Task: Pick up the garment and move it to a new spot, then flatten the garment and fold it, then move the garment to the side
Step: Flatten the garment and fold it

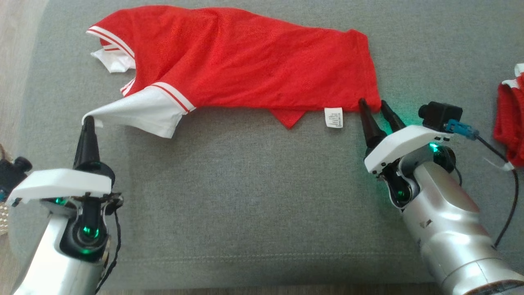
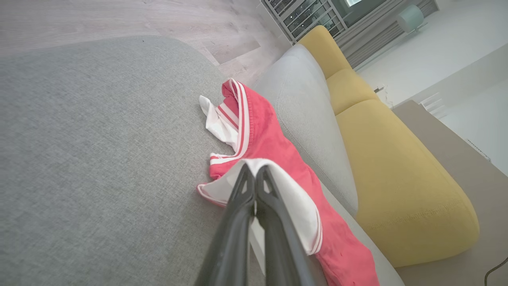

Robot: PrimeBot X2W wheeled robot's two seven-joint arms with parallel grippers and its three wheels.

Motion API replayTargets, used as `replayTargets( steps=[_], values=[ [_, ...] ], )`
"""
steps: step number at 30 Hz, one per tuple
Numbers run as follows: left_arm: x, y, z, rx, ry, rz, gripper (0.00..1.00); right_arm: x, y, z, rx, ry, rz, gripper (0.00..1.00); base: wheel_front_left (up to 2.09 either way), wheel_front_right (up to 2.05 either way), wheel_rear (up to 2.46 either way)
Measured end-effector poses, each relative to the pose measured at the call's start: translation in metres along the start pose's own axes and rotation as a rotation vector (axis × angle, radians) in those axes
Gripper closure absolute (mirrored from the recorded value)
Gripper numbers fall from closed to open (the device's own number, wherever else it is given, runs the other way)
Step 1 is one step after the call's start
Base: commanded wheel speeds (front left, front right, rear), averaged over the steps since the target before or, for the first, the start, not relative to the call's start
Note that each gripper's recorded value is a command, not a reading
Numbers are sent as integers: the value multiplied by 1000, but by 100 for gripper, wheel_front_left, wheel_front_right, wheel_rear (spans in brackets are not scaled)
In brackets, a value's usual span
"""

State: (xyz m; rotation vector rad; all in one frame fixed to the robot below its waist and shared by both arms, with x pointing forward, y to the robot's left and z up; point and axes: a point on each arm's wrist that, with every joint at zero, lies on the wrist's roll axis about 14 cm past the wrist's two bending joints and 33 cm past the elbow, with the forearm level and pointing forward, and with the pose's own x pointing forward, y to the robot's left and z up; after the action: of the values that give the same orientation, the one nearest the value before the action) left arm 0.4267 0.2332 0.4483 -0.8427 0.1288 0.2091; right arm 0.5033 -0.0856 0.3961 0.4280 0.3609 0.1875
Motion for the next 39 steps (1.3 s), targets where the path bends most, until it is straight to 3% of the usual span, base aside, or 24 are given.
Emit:
replayTargets(
  steps=[1,6,7,9,10,17,21,27,32,39],
  values=[
    [0,0,1,0,-2,2,100,-1,0,0,10,-1,-2,28,0,0,0],
    [-1,1,4,6,-12,4,100,-5,0,-8,10,22,-1,29,0,0,0],
    [-1,1,4,5,-13,5,100,-5,1,-8,13,23,0,36,0,0,0],
    [0,1,4,2,-13,4,100,-6,2,-9,14,26,4,74,0,0,0],
    [0,0,3,1,-13,4,100,-7,3,-10,9,29,7,100,0,0,0],
    [-1,-6,6,-12,-23,-13,100,-14,2,-5,23,10,4,100,0,0,0],
    [-2,-36,24,-121,-66,-112,100,-19,13,29,52,-101,34,100,0,0,0],
    [-7,-116,96,-236,-148,-329,100,-39,46,120,71,-349,125,100,0,0,0],
    [-29,-203,156,-244,-205,-532,100,-70,85,210,25,-504,222,100,0,0,0],
    [-61,-277,188,-181,-213,-672,100,-133,104,319,-82,-646,262,100,0,0,0]
  ],
)
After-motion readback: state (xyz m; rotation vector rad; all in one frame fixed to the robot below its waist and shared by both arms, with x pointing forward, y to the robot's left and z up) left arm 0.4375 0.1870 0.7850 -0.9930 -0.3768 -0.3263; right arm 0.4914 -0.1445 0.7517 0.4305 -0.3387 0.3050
